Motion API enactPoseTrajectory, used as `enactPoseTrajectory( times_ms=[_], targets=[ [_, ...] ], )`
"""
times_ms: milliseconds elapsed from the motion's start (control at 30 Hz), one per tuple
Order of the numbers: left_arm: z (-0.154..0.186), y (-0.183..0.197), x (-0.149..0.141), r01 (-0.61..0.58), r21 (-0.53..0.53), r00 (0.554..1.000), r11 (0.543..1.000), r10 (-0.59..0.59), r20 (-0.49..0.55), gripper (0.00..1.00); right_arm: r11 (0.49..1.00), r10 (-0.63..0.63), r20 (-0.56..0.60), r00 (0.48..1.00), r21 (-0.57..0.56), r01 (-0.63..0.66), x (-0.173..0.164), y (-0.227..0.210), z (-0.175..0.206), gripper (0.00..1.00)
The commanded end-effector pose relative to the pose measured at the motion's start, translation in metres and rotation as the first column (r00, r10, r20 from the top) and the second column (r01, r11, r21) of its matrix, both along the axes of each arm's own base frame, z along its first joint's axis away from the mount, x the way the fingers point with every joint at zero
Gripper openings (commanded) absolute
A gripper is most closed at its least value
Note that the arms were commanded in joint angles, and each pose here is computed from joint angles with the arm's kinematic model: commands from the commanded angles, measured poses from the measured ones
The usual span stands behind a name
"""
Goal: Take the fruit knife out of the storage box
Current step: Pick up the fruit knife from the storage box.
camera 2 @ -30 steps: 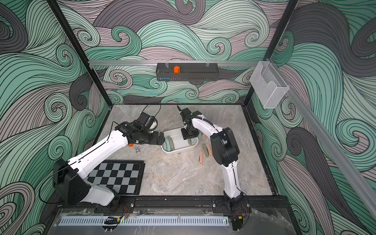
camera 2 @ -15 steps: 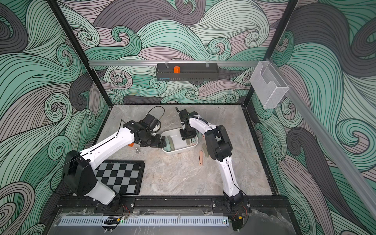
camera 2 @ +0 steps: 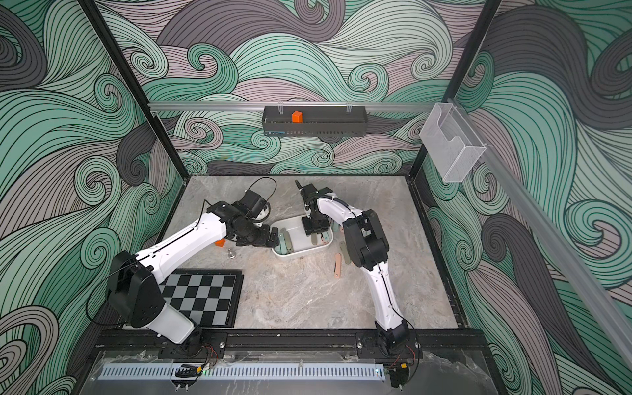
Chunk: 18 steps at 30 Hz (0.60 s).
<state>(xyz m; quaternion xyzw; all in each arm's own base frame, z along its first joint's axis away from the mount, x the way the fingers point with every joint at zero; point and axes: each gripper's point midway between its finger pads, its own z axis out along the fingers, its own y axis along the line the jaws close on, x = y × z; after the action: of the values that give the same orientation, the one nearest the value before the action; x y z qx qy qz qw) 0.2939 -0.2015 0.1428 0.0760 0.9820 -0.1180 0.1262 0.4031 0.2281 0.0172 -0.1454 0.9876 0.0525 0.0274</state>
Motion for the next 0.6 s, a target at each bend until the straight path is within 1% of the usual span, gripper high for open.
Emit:
enactPoseTrajectory(
  times_ms=[0,100,267,567],
  targets=[
    [0.008,-0.001,0.002,0.006,-0.010,1.000,1.000,-0.006,-0.001,0.99,0.999,0.001,-0.084,0.996,-0.036,-0.004,-0.018,-0.003,-0.028,0.43],
    [0.010,-0.001,0.001,0.003,-0.011,1.000,1.000,-0.003,0.001,0.99,0.999,0.006,-0.089,0.996,-0.048,-0.010,-0.019,-0.004,-0.031,0.34],
    [0.012,0.002,-0.001,-0.003,-0.012,1.000,1.000,0.003,0.005,0.99,0.998,0.003,-0.074,0.997,-0.062,-0.008,-0.015,-0.004,-0.026,0.25],
    [0.019,0.006,-0.009,-0.015,-0.027,1.000,1.000,0.015,0.010,0.99,0.996,0.015,-0.019,1.000,-0.092,-0.017,-0.006,-0.001,-0.005,0.22]
  ],
)
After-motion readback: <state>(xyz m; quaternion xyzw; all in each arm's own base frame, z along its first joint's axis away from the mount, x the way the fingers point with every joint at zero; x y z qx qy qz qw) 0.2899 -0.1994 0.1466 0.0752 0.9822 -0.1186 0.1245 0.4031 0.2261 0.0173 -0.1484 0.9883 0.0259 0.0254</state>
